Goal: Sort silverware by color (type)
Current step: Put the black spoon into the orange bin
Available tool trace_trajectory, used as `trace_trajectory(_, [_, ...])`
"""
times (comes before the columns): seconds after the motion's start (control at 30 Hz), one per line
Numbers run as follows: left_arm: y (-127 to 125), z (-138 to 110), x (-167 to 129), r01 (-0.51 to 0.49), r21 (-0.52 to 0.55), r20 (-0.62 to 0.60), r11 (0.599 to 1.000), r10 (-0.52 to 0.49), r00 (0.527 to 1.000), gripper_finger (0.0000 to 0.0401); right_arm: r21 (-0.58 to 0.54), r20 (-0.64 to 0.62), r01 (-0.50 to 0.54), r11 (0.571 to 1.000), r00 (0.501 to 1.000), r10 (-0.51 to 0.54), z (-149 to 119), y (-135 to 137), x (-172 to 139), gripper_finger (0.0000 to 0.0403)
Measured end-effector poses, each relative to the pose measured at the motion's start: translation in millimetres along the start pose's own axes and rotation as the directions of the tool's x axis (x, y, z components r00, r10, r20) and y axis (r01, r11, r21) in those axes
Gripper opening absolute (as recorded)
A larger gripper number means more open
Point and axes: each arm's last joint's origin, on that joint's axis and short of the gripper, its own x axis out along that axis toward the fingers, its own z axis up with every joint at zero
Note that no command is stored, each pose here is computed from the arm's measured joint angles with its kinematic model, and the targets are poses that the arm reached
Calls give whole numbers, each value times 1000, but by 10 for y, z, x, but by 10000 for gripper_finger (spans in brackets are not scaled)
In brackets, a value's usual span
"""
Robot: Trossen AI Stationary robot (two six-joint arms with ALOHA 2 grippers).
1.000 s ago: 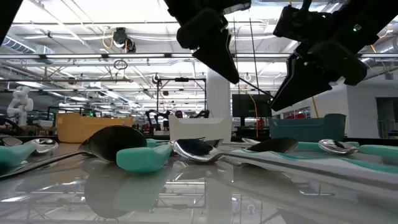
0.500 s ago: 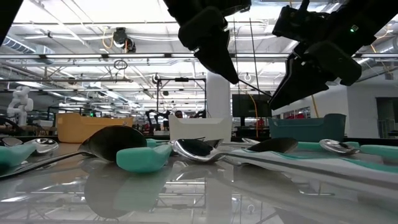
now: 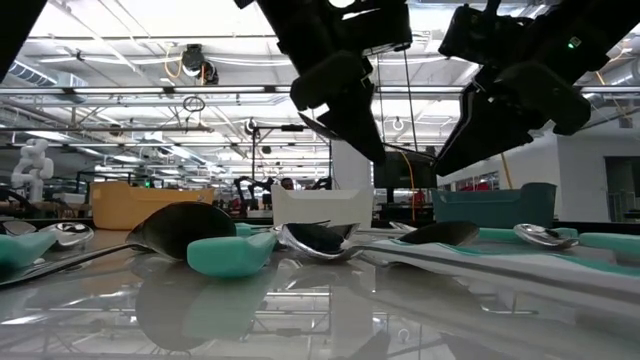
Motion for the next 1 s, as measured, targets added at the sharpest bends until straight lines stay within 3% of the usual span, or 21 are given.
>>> trace_trajectory(0.13, [0, -4, -2, 0, 3, -5, 1000, 0, 1000, 10, 6, 2, 2, 1000, 1000, -2, -3, 7, -3, 86])
trace_trajectory(0.33, [49, -32, -105, 11, 15, -31, 1000, -11, 999, 10, 7, -48, 26, 1000, 999, -26, 28, -19, -66, 142])
trace_trajectory(0.63, [305, -116, -573, -20, -31, -68, 999, 18, 997, 9, 24, -136, 65, 998, 989, -61, -36, 13, -210, 184])
trace_trajectory(0.77, [493, -279, -823, -78, -74, -62, 994, 73, 995, 8, 22, -125, 46, 999, 991, -43, -66, 76, -263, 184])
trace_trajectory(1.0, [790, -927, -1300, -211, -229, 36, 950, 225, 974, 8, 30, -114, 25, 999, 993, -21, -117, 159, -342, 184])
